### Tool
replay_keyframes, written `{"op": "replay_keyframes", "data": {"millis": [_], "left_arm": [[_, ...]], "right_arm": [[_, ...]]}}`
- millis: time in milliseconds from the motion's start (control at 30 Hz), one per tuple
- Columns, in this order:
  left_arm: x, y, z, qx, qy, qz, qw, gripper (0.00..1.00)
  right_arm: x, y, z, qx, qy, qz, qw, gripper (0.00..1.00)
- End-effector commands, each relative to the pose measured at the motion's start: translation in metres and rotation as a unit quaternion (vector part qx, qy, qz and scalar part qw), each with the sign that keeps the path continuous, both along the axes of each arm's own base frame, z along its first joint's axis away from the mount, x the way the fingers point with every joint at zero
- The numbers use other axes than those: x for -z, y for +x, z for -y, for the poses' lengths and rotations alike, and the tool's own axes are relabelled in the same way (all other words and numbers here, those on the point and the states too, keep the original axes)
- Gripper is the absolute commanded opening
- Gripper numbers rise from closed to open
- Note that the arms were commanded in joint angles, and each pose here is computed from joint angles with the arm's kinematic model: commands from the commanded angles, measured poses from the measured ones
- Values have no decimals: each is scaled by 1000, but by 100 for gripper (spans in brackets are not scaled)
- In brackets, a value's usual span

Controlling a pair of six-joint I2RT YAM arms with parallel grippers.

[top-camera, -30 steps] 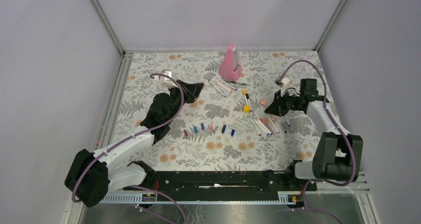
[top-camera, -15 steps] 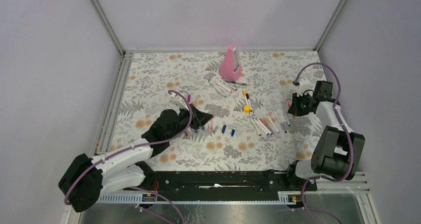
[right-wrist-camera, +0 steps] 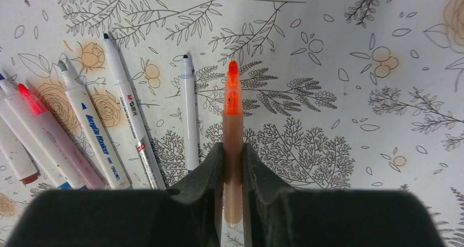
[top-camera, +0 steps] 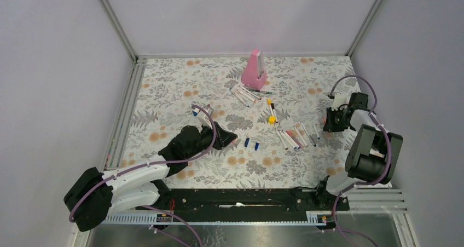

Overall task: Open the pen caps
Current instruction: Place the pen at the center of the board.

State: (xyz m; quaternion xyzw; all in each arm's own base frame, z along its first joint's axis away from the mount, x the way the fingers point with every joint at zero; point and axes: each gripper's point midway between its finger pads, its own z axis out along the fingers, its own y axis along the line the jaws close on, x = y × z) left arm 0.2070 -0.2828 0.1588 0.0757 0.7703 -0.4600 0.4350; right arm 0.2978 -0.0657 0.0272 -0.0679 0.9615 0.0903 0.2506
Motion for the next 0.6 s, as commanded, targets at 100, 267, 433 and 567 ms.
{"op": "replay_keyframes", "data": {"millis": [100,267,433,567], "left_arm": [[-11,2,4,0,-7,31,999,0],[-12,-1,11,9,-2,35,999,0],[-13,-6,20,19,6,37,999,0],[-13,-11,29,26,19,38,999,1]], "right_arm": [[-1,11,5,9,1,-1,1000,24],[2,9,2,5,13,-13,1000,32],[-4,10,0,3,15,-4,1000,37],[-16,12,-2,-1,16,14,1000,38]]}}
